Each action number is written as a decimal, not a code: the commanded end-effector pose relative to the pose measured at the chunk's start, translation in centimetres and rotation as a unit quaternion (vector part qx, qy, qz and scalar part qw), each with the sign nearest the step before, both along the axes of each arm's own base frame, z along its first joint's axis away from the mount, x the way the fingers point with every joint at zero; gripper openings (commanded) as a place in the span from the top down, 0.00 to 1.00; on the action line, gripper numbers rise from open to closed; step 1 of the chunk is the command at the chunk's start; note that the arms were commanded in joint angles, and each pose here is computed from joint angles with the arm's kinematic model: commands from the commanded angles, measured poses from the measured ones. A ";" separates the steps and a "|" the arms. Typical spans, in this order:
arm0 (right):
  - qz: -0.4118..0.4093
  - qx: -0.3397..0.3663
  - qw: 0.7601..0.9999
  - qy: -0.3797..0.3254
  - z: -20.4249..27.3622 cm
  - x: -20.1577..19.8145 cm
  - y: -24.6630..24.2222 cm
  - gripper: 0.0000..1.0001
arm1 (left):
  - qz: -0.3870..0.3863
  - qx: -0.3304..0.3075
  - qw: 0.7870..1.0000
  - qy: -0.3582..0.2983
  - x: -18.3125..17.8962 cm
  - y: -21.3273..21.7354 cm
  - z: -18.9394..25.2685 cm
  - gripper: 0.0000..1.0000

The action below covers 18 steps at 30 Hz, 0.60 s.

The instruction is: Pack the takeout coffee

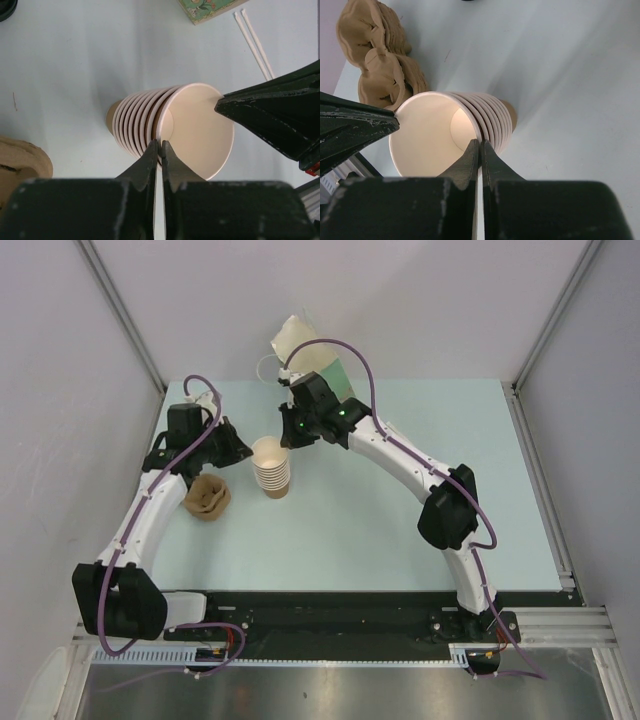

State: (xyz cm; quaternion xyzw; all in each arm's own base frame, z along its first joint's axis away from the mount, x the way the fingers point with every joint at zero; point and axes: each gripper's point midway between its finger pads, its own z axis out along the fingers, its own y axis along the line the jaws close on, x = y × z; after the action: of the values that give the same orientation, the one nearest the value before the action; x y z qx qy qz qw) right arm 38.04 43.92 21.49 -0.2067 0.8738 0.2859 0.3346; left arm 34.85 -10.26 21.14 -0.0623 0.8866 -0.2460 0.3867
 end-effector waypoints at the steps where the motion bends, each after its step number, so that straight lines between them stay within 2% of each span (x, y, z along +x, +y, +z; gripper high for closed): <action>1: 0.012 0.025 0.999 -0.018 2.5 -0.4 0.9 1.00 | -0.007 0.001 1.000 -0.012 -0.1 -0.3 1.9 1.00; 18: 0.020 0.045 0.998 -0.050 6.5 -1.0 0.3 1.00 | -0.010 -0.052 0.999 0.006 -0.6 -0.4 3.7 1.00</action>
State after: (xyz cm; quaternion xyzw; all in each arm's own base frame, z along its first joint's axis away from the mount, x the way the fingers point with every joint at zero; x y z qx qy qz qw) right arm 37.64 44.09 21.64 -0.2151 0.8720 0.2892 0.3311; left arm 34.01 -9.97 22.27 -0.0838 0.8926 -0.2616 0.3575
